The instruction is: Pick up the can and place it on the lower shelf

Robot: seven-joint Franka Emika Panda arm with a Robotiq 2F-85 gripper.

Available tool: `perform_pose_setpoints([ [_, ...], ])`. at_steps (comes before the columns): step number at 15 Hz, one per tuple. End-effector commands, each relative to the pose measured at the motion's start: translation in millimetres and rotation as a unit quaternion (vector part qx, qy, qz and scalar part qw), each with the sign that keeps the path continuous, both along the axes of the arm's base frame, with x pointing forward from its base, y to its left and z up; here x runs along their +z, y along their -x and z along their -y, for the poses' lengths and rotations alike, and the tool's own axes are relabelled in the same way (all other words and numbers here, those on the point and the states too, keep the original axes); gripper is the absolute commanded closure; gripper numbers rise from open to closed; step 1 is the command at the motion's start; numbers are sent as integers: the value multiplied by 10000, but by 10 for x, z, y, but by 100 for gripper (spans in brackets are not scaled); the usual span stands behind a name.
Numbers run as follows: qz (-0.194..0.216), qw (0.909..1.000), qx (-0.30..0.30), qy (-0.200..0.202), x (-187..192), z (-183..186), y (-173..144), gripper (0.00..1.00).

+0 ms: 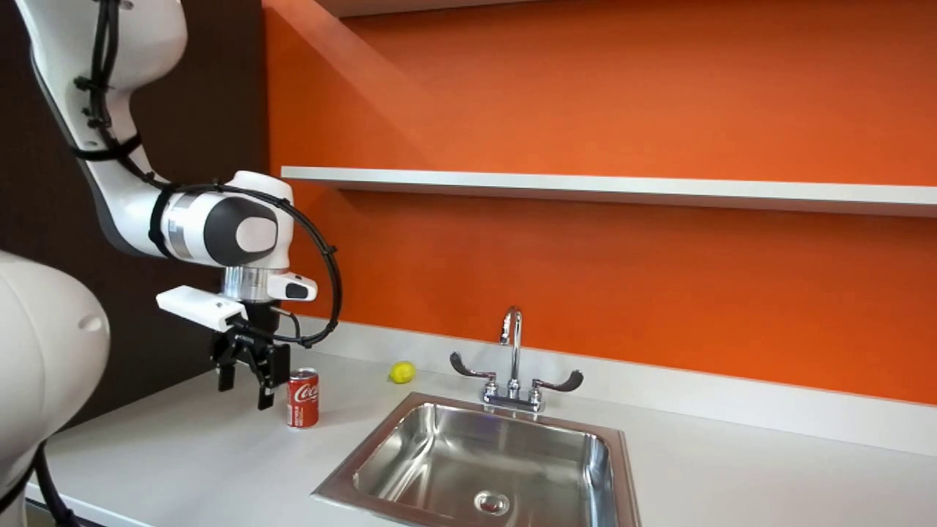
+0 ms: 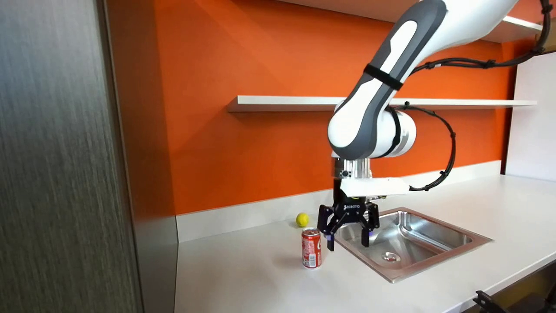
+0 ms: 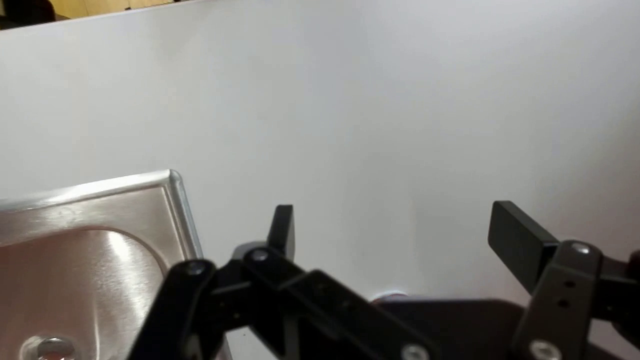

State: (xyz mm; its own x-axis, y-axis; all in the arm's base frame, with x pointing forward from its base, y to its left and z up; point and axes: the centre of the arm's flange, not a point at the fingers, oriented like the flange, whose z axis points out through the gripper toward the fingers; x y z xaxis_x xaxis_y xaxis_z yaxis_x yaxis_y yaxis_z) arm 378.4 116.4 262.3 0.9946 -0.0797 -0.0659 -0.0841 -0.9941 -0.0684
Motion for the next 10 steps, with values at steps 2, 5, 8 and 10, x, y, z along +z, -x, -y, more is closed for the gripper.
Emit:
perform_pose_setpoints([
  [2, -76, 9988, 386, 276, -377, -161, -156, 0],
  [5, -84, 9969, 687, 372, -517, -277, -206, 0],
  [8, -7, 9961, 813, 351, -581, -379, -303, 0],
  [10, 38, 9967, 770, 269, -598, -406, -391, 0],
])
